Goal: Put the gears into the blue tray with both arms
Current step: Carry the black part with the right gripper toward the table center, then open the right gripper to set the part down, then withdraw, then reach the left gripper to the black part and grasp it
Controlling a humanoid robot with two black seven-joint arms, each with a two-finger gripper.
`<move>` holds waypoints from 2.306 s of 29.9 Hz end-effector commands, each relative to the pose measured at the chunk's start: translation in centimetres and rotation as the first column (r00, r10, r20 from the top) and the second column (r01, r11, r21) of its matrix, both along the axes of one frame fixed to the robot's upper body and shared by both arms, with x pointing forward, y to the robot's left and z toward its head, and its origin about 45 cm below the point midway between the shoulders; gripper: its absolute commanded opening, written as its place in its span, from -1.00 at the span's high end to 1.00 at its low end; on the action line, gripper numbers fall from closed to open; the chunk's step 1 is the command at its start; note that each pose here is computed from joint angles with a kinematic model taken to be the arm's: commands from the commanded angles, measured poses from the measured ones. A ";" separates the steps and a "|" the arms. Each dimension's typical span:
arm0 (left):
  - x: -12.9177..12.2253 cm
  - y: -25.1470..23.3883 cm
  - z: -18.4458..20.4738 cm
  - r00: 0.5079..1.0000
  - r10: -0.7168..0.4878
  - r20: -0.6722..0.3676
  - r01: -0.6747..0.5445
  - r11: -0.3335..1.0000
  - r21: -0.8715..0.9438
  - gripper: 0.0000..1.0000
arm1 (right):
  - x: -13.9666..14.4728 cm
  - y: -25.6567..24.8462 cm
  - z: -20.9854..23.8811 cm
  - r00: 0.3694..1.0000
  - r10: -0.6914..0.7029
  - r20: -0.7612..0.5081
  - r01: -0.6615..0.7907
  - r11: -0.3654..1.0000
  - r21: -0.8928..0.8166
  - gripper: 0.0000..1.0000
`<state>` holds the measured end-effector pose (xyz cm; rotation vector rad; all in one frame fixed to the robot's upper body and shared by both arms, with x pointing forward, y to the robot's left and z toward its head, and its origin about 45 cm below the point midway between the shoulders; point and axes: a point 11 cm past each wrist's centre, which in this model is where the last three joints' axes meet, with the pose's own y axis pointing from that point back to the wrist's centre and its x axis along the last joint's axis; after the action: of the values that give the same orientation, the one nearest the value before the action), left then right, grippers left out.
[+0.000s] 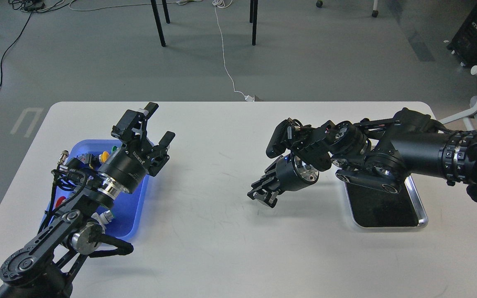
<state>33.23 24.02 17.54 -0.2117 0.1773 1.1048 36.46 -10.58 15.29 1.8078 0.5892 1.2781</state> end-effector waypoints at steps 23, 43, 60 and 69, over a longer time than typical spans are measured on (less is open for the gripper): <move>-0.4 0.6 -0.3 1.000 0.017 -0.006 -0.017 1.000 -0.003 -0.96 | -0.8 0.7 -1.3 1.000 -0.025 -0.006 0.026 0.993 0.112 -0.53; -0.3 -0.1 0.0 1.000 0.003 0.021 -0.003 1.000 -0.017 -0.96 | 4.6 -11.1 5.3 0.461 -0.551 -0.696 0.859 0.078 0.506 -0.95; -1.4 -5.8 0.6 0.854 -0.478 0.207 0.295 0.772 0.564 -0.96 | -0.8 -24.0 -0.2 -0.007 0.128 -0.992 0.747 -0.659 -0.090 -0.98; -0.5 -11.4 -0.9 0.420 -0.907 -0.031 0.064 -0.004 0.998 -0.96 | -1.2 -24.4 -0.5 -0.016 0.129 -0.992 0.743 -0.663 -0.098 -0.98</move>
<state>31.65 13.15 17.33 0.4374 -0.8863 0.1788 35.22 -34.93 14.75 2.6147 -2.0380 -0.7574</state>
